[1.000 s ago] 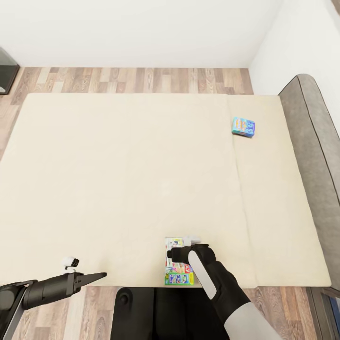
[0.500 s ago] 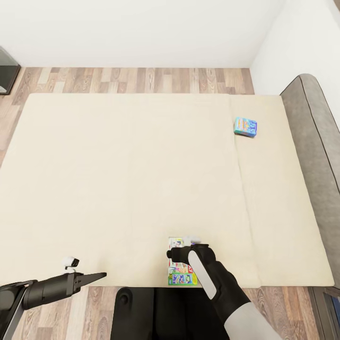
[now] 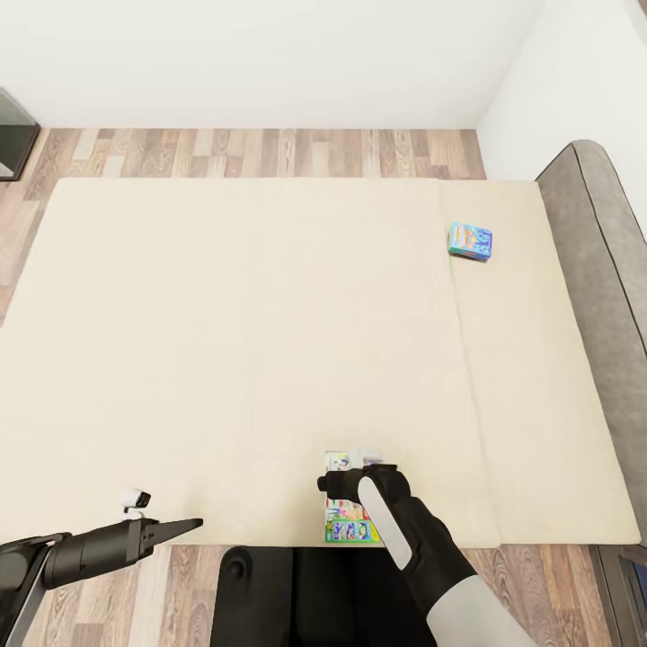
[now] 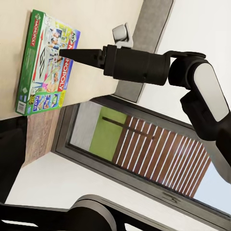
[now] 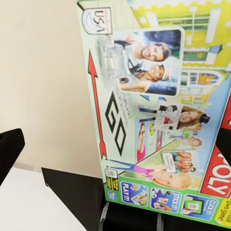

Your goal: Put all the toys in the child's room - the three board games (two on the bed and one on the table), the two jigsaw puzzles on the table, and the tennis ball on the table - inside the toy box on the table in the child's room.

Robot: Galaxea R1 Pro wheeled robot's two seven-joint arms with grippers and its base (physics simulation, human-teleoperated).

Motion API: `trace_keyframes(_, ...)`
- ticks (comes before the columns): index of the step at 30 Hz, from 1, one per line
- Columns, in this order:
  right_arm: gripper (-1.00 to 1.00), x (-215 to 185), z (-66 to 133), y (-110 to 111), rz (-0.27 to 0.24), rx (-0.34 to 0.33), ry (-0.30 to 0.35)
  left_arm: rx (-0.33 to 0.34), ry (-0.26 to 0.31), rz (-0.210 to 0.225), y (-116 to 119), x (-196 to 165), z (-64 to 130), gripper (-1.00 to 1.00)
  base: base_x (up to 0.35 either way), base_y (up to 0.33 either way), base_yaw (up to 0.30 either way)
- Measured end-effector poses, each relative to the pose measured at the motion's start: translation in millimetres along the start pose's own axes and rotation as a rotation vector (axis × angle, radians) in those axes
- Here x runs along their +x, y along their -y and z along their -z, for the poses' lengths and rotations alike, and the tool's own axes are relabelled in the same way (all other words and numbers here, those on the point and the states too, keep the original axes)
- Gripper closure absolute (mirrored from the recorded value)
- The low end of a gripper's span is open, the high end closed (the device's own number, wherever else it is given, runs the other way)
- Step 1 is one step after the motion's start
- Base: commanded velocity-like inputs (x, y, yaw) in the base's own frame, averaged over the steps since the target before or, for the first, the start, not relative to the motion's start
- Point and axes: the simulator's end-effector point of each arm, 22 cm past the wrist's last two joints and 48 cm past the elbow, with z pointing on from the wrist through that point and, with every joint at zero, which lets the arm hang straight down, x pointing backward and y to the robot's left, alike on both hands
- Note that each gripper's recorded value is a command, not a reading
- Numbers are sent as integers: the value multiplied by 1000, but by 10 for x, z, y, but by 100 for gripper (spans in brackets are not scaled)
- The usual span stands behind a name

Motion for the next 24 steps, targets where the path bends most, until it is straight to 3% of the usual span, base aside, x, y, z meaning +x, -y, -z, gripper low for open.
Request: trace_keyframes(24, -100, 2, 0, 0, 0, 0, -1, 1, 1, 0, 2, -2, 0, -100, 0, 39, 0)
